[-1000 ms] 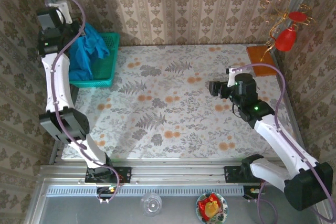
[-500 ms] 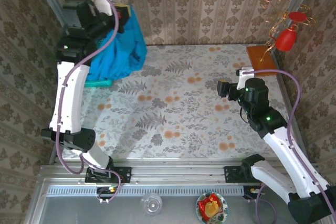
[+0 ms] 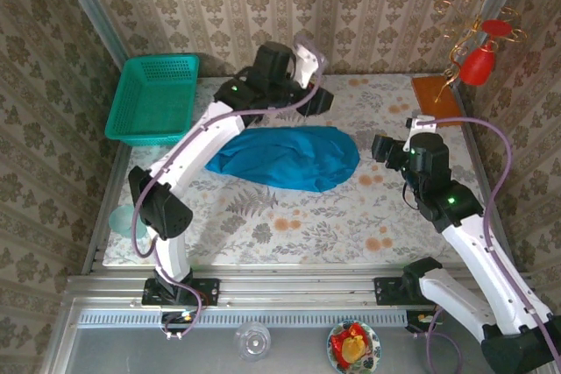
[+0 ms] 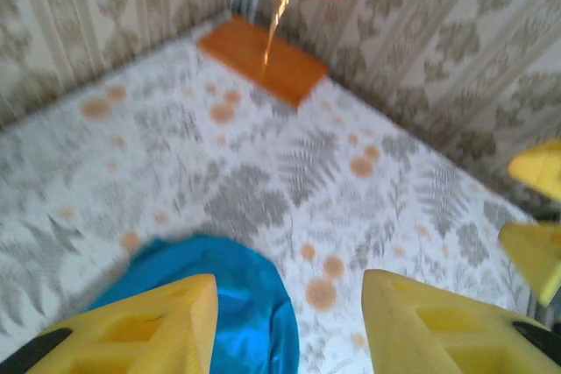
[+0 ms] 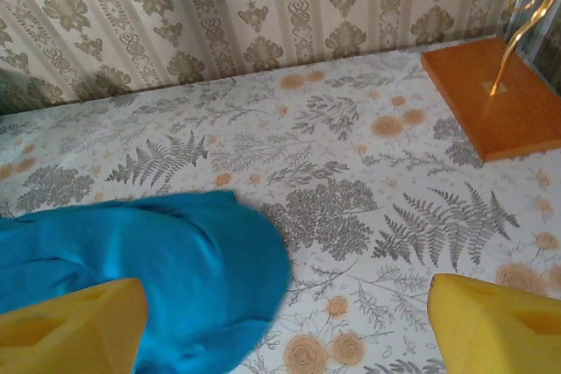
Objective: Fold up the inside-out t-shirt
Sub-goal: Place the T-shirt at the center of the table, then flatten out the T-shirt at the center of the table.
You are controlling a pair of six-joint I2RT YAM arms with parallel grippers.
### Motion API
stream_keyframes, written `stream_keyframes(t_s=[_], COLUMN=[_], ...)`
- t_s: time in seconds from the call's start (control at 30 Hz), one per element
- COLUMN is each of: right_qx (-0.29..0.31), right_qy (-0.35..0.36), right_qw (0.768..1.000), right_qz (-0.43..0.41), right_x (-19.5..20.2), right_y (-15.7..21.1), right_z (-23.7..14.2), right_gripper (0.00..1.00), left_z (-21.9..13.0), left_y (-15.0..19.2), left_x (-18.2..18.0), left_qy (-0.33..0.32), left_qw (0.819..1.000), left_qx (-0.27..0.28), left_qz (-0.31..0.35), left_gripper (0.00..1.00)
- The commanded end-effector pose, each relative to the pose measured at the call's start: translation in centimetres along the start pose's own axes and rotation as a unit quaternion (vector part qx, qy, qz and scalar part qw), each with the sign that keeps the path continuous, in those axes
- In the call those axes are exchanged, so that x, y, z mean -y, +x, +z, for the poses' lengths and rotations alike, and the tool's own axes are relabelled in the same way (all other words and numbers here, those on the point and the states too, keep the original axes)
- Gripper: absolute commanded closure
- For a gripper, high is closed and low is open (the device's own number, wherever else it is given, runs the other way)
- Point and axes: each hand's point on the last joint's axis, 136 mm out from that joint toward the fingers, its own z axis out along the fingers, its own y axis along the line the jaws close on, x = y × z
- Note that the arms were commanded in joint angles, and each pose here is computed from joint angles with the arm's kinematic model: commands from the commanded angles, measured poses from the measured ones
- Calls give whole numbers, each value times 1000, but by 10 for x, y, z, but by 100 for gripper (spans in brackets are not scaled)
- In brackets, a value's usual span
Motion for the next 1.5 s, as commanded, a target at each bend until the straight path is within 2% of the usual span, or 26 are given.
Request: stream_keyframes(t_s=[0.0,0.13,0.33,0.47,0.63,0.97,1.07,1.2,1.27,1.47], right_qx=[-44,-115,-241,-311,-380,-403,-403,-393,-384,-352], right_qy=[-6,-68,-140,-129,-100,-102,-91,-72,-61,-26], right_qw=[998,989,953,935,916,906,907,915,920,932], right_qz=[47,70,117,111,80,79,77,61,57,80], right_x=[-5,-35,-77,-93,-115,-158,-157,-145,-133,-74], right_y=[19,43,101,145,191,225,229,224,217,187], right_z=[8,24,54,71,93,128,134,134,130,109], right_gripper=[22,30,43,48,51,57,70,93,100,100], left_z=[-25,-34,-58,-77,-97,-131,-140,-148,-149,-146], left_y=[-11,25,92,136,178,222,225,227,230,236], left_x=[1,-24,-73,-94,-102,-110,-112,-116,-118,-124], left_qy=[-14,-44,-96,-127,-149,-185,-193,-205,-208,-213], left_qw=[999,998,986,976,967,953,951,948,947,947], left_qx=[40,27,16,6,-5,2,6,6,1,-18], left_qz=[-8,-47,-137,-176,-206,-240,-243,-243,-244,-239], left_gripper=[52,52,53,54,54,55,55,55,55,55])
